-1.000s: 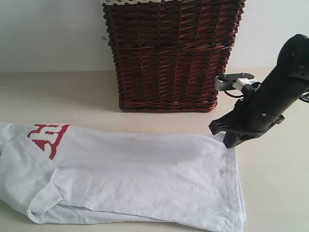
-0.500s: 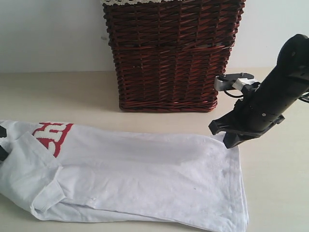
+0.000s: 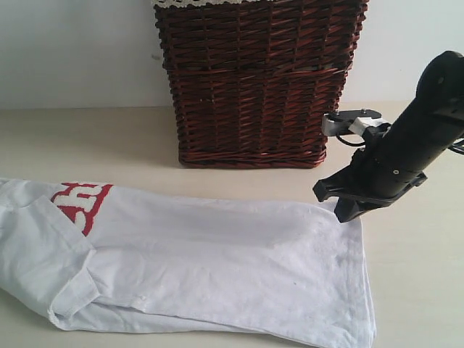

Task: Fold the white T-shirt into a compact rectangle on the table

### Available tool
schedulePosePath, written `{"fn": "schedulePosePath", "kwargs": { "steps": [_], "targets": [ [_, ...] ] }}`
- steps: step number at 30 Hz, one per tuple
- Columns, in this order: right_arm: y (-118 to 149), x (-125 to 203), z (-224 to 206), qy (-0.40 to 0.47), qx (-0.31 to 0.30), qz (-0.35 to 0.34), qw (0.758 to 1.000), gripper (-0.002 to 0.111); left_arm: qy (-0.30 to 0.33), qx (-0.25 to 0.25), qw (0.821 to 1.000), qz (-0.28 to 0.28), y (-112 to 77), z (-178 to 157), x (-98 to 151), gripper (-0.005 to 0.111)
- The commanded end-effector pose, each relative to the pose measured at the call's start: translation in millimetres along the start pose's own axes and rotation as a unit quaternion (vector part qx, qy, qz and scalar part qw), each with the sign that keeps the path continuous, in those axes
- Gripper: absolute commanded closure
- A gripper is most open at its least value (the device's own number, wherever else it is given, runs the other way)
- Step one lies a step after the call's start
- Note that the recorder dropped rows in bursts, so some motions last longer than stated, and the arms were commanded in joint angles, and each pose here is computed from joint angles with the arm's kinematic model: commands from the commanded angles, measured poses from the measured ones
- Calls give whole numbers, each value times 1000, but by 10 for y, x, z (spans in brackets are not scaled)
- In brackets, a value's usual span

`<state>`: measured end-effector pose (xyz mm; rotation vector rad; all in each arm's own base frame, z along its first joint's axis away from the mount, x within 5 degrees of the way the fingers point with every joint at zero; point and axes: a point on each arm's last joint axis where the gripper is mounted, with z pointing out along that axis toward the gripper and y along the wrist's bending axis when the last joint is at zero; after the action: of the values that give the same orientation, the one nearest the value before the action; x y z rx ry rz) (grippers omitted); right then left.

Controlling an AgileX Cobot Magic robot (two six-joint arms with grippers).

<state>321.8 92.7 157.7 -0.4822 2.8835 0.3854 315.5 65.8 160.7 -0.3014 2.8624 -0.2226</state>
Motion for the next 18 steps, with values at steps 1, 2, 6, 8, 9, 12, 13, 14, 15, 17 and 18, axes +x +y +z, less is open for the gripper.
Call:
{"fn": "schedulePosePath", "kwargs": {
  "steps": [1, 2, 6, 8, 9, 12, 13, 14, 15, 17, 18],
  "targets": [
    [-1, -18, -47, -8, 1, -5, 1000, 108, 4, -23, 1000, -12, 72, 140, -33, 39],
    [-1, -18, -46, -8, 1, -6, 1000, 108, 7, -20, 1000, -15, 76, 189, -39, 39],
    [-1, -18, -46, -8, 1, -6, 1000, 108, -5, -9, 1000, -8, 83, 322, -133, 39],
    [0, -19, -46, -8, 0, -5, 1000, 108, -16, 1, 1000, -1, 73, 358, -185, 39],
    [4, -20, -46, -9, -2, -3, 1000, 108, -22, 8, 1000, 2, 62, 372, -211, 39],
    [27, -30, -47, -14, -15, -1, 1000, 108, -23, 36, 999, 10, 29, 458, -251, 39],
    [35, -32, -47, -15, -19, -2, 1000, 108, -16, 48, 999, 15, 15, 500, -241, 39],
    [43, -34, -48, -16, -24, -3, 1000, 108, -7, 60, 998, 20, 3, 545, -227, 39],
    [47, -36, -48, -17, -25, -5, 1000, 108, 2, 69, 997, 24, -6, 581, -209, 39],
    [54, -42, -60, -20, -28, -4, 999, 108, 30, 83, 996, 25, -12, 666, -154, 39],
    [55, -42, -66, -21, -28, -4, 999, 108, 43, 89, 995, 26, -21, 697, -128, 39]
  ]
}}
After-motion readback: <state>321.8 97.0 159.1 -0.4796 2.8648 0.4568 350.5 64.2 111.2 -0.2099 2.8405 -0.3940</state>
